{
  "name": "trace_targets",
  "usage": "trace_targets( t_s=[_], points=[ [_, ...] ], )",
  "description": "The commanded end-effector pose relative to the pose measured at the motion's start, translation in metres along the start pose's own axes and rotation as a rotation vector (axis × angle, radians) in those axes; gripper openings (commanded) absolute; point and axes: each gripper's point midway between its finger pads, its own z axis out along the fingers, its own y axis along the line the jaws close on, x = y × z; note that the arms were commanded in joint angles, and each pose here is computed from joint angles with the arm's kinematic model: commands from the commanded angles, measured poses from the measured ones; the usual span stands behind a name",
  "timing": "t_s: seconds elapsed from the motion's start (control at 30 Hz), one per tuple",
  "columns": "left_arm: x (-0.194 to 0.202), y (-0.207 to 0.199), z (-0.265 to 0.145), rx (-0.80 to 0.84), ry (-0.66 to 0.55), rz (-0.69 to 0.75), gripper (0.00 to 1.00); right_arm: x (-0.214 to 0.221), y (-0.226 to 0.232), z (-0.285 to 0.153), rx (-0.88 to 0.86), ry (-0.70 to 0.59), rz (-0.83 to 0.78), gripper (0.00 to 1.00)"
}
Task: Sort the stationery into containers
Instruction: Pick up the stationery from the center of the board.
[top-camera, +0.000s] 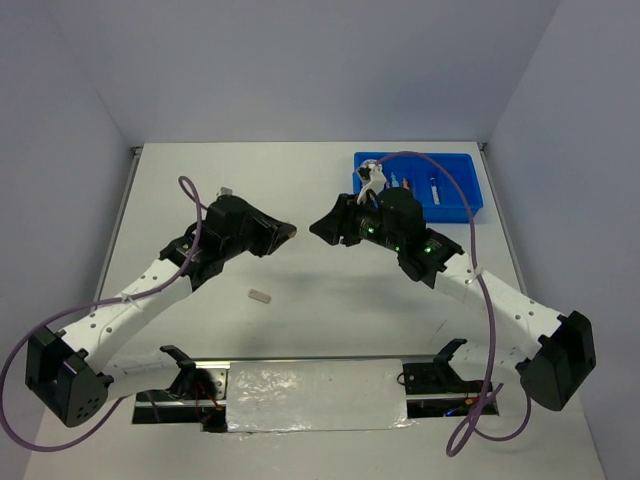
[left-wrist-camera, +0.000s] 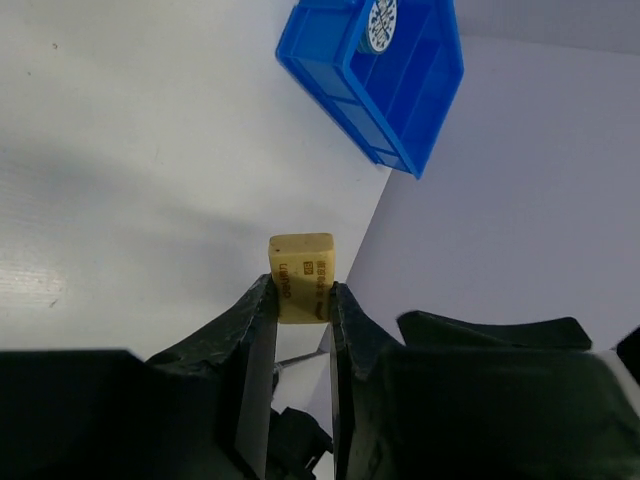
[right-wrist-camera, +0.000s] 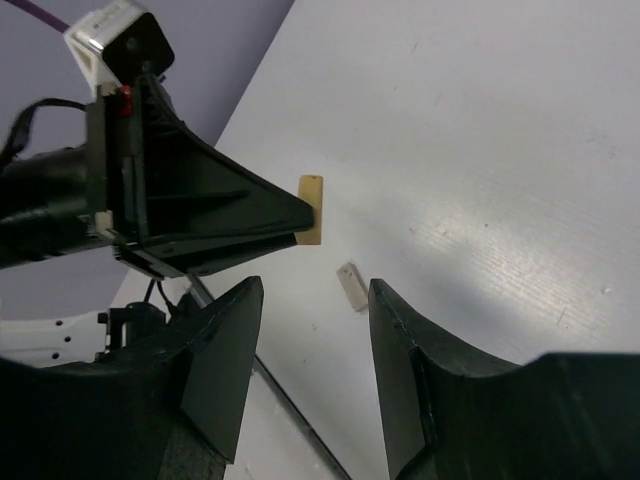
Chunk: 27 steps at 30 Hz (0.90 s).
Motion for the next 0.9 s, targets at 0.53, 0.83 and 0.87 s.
trace_targets(
  t_s=[0.53,0.83,0.87],
  points=[
    [0.005,-0.059,-0.008,0.089,0.061,-0.172,0.0,-0.015,0.021,0.038,-0.105,-0.097,-0.086,0.59],
    [0.02,-0.065,-0.01,0.098,0.127,-0.182,0.0,-0.027,0.023,0.056,-0.113,-0.127,-0.088,0.48],
    [0.02,-0.067,-0.01,0.105,0.128,-0.185,0.01,-0.03,0.026,0.056,-0.116,-0.132,-0.094,0.44]
  ],
)
